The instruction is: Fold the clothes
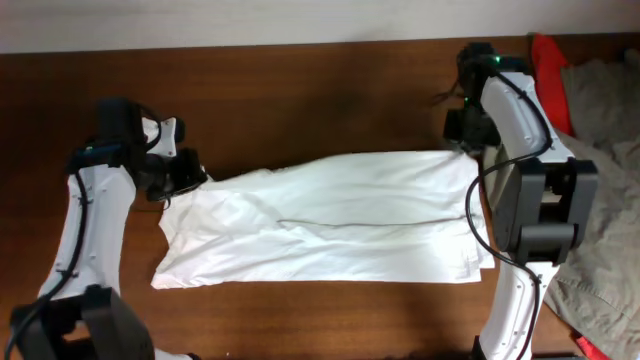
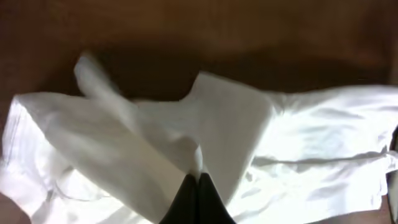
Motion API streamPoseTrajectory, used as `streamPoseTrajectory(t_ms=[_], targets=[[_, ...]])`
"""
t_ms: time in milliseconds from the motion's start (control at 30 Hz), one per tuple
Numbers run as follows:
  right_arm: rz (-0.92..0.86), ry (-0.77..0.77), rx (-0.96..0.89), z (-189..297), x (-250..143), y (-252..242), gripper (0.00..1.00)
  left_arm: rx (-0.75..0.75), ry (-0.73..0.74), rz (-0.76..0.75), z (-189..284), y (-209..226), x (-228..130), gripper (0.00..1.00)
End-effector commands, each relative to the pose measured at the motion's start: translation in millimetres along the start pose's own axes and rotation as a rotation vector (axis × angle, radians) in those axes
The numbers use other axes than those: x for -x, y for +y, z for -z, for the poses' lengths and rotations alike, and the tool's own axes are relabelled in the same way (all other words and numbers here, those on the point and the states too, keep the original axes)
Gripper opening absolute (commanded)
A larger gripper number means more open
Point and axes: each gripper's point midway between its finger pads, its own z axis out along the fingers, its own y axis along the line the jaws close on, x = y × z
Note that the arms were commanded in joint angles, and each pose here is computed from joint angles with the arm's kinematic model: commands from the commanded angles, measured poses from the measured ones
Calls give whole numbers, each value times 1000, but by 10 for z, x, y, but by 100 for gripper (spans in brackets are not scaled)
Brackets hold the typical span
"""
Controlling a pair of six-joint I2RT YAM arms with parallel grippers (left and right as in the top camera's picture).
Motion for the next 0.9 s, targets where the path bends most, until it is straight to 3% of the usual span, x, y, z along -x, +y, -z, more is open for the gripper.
streamPoseTrajectory(t_ms=[0,133,267,333,400,667,867], targets=[[10,40,-105,198,-167,-243,16,12,64,30,113,5,-205,0],[44,200,-172,265,-553,-402,16,157,213,80,188,241,-588,0],[59,255,-208,311,-684,-481,15,211,283,96,247,319,-762,0],[54,270,-168,306,-714,-415,48,209,267,91,236,321,-723,0],[91,308,-103,257,-790,-312,57,209,256,87,229,322,-696,0],[84,307,-66,-267,-852,-188,66,208,242,82,220,324,-662,0],[64,286,46,-529,-861,35,62,207,232,79,214,325,-636,0]])
